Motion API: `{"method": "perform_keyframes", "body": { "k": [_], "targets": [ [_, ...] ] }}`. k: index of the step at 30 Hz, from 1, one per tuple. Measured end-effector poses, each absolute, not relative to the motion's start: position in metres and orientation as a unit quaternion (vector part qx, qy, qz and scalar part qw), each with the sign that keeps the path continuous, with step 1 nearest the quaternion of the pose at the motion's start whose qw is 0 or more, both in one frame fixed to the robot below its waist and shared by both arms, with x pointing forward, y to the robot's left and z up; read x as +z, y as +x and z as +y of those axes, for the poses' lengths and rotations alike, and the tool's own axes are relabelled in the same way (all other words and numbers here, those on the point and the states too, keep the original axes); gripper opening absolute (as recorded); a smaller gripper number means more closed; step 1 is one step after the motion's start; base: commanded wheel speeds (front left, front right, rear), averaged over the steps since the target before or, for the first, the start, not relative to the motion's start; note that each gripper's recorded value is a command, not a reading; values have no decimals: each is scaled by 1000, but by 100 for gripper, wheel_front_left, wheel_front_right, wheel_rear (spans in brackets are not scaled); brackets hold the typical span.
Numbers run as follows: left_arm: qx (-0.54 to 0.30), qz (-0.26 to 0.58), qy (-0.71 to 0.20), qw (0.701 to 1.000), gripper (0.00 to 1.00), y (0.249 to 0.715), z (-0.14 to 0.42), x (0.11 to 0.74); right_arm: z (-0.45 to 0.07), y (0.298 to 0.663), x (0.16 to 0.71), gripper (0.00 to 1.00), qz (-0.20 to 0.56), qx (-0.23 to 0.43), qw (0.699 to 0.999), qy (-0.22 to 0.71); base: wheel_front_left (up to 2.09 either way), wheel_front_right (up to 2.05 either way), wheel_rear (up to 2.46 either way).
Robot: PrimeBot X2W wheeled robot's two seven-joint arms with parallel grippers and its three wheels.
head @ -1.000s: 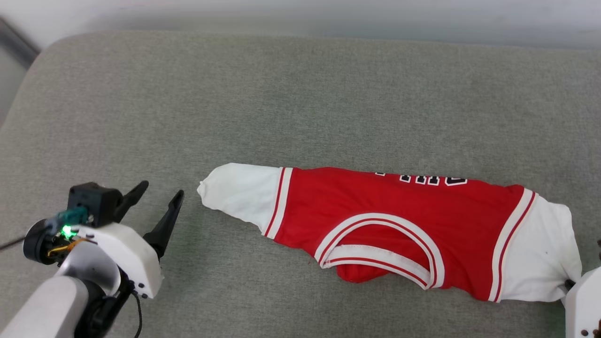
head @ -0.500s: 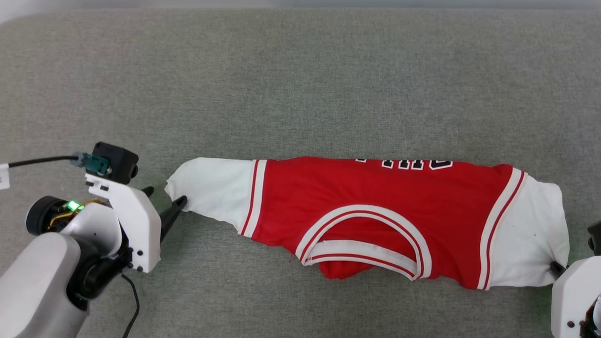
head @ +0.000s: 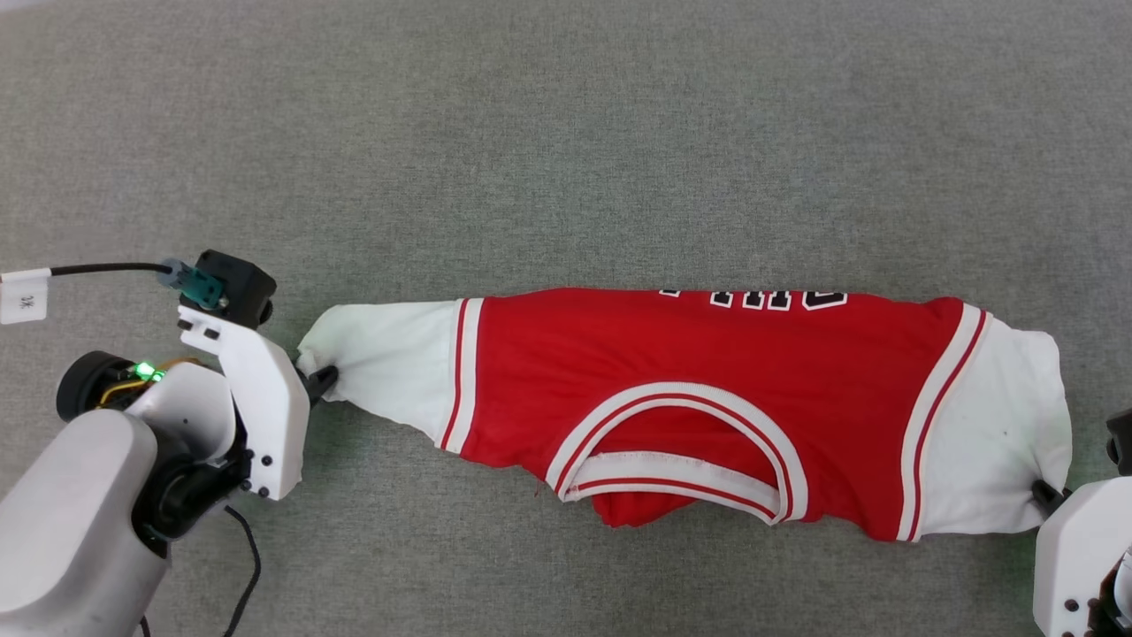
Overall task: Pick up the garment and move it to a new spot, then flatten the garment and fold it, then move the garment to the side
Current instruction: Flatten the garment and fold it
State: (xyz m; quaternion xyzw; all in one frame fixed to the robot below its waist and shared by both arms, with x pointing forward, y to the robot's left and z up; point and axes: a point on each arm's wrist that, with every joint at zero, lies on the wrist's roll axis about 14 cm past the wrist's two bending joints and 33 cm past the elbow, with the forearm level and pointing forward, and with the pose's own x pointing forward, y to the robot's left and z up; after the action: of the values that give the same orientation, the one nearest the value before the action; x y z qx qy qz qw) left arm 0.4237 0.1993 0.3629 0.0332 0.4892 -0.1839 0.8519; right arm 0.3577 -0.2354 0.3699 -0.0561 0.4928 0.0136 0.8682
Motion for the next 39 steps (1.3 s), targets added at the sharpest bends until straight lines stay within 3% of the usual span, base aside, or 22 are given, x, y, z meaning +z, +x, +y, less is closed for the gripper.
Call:
{"method": "perform_keyframes", "body": {
  "k": [4,11,25,39],
  "targets": [
    [-186,475,24,860,0,422,196,366,-235,360,375,0,486,16,872,-59,0,0,0],
    [-153,391,24,907,0,427,213,404,-241,368,404,0,452,31,889,-61,0,0,0],
    [-124,102,65,985,0,426,237,602,-231,406,571,0,248,86,964,-35,0,0,0],
    [-108,-154,104,977,0,402,238,769,-236,416,710,0,60,99,993,-26,0,0,0]
  ]
}}
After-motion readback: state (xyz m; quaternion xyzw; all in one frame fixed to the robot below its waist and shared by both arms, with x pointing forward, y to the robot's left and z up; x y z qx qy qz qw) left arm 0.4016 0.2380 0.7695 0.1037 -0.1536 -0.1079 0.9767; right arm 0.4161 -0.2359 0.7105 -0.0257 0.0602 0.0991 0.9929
